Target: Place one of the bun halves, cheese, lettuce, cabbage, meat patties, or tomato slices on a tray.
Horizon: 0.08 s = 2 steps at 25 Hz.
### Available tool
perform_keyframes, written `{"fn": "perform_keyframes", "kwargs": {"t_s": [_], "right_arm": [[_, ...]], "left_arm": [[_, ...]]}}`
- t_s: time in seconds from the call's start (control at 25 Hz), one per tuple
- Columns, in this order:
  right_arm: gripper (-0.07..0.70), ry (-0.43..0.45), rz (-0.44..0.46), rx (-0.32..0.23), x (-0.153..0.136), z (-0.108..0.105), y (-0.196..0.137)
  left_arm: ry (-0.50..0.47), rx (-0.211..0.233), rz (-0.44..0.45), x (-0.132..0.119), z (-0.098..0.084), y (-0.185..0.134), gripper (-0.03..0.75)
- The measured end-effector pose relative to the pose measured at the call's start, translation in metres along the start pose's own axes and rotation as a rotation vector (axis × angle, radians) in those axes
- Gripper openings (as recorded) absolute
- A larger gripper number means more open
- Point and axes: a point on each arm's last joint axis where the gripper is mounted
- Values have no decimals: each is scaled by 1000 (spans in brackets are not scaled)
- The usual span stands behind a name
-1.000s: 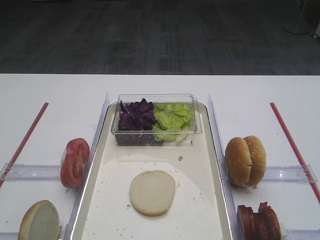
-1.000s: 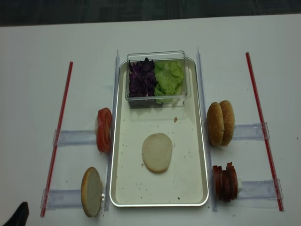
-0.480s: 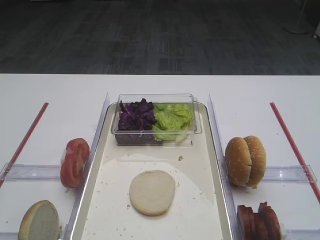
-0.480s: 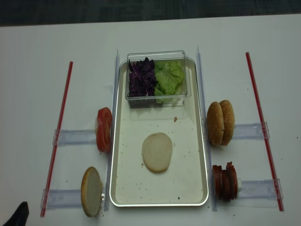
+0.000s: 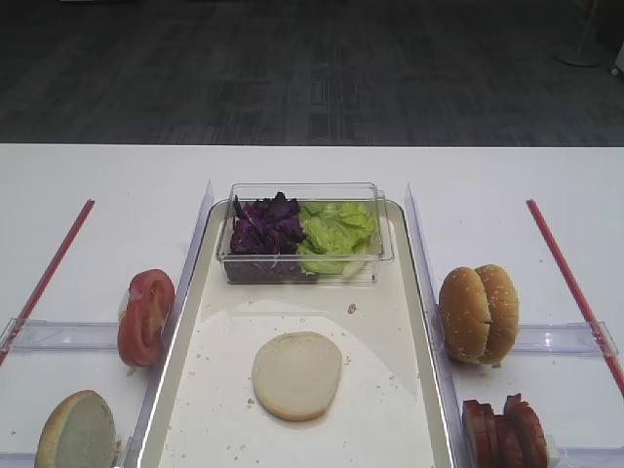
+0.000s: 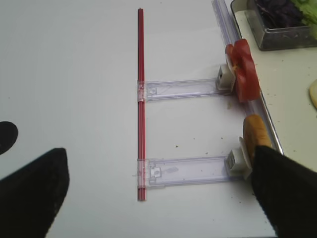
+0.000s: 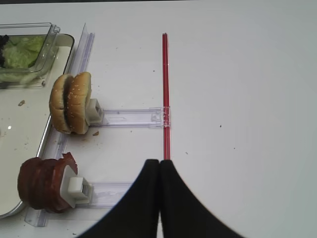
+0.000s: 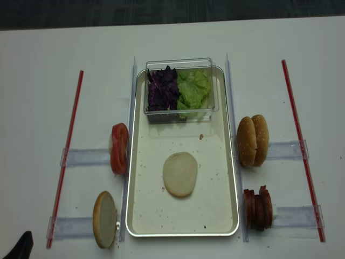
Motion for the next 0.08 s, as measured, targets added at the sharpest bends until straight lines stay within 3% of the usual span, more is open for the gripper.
{"fn": "perform_keyframes", "kwargs": {"t_s": [0.08], "right_arm": [[364,0,0,0,0,0,0]], "left_arm": [[0,0,0,0,0,0,689]]}}
Point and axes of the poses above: a point on each arm's last joint axis where the gripper is mounted, x pointing back along that axis away from the gripper, z along the wrist's bending axis when the last joint is at zero, y = z × x, and after that the axes turned 8 degrees about -x, right-handed
